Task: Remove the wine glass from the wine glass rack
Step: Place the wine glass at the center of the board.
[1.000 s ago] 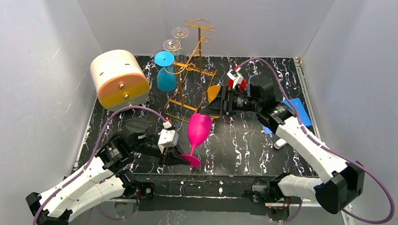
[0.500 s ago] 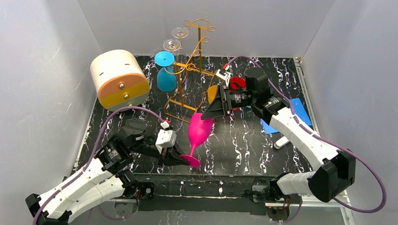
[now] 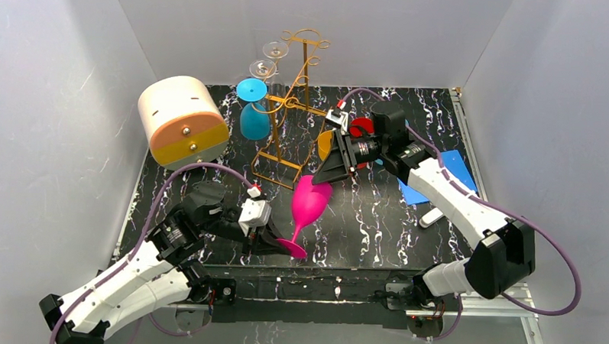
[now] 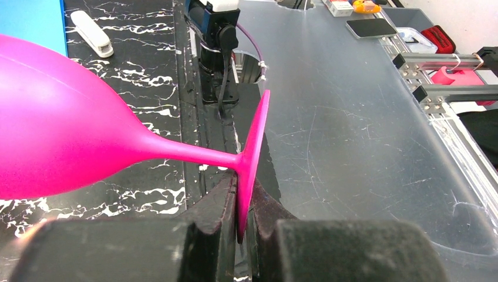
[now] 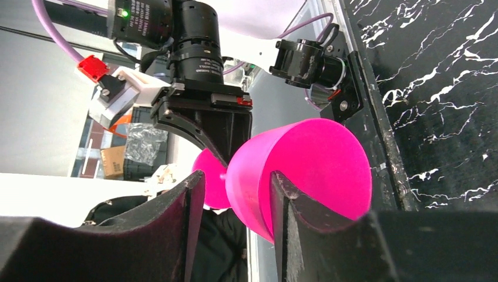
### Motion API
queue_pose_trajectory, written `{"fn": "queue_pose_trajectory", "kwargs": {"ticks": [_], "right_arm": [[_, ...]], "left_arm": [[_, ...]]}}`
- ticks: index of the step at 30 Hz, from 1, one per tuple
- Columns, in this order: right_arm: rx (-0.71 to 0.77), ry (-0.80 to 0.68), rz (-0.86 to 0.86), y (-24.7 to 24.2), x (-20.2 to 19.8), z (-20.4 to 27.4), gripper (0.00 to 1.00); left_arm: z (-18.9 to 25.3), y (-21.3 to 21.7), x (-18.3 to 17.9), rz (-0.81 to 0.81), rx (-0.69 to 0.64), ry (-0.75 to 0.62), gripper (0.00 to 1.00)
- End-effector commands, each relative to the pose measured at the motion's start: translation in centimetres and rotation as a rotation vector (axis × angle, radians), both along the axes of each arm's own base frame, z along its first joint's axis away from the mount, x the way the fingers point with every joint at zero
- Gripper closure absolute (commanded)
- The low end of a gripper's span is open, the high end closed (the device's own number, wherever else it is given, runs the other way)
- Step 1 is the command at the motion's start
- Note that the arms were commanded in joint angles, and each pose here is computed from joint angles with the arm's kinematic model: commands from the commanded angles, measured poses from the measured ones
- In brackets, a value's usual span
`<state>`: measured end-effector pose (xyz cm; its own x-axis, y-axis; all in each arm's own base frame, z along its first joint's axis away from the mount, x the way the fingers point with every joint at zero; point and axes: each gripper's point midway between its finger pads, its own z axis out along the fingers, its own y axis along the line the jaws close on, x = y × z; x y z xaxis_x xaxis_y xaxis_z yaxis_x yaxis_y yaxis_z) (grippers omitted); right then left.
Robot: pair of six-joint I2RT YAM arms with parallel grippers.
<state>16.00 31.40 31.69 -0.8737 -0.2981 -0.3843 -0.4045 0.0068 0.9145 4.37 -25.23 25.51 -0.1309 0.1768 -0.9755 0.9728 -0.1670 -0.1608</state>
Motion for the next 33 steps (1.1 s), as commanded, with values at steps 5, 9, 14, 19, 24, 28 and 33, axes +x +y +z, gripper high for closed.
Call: {"fn": "queue_pose_trajectory", "kwargs": {"ticks": [5,9,14,19,24,28,33], "right_arm": [[0.067,-0.006,0.071,-0.6,-0.2,2.6,0.58],[0.072,0.006,0.097,-0.8,-0.6,2.7,0.70],[0.069,0.022,0.107,-0.9,-0.8,2.4,0.77],[0.082,0.014,0.115,-1.0,-0.8,2.6,0.88],[0.106,-0.025,0.123,-1.0,-0.9,3.1,0.99],[0.102,-0.017,0.126,-1.0,-0.9,3.0,0.90],[0.103,-0.002,0.152,-1.2,-1.2,2.8,0.68]], "left_arm": [[0.8,0.0,-0.3,-0.013,-0.012,-0.003,1.00],[0.9,0.0,-0.1,-0.002,-0.012,-0.005,1.00],[1.1,-0.1,0.1,0.009,-0.015,-0.016,1.00],[0.9,-0.1,0.4,0.019,-0.010,-0.024,1.00],[0.7,0.0,0.4,0.023,-0.008,-0.026,1.00],[0.8,0.1,0.4,0.024,-0.015,-0.034,1.00],[0.8,0.3,0.3,0.028,-0.020,-0.052,1.00]]}}
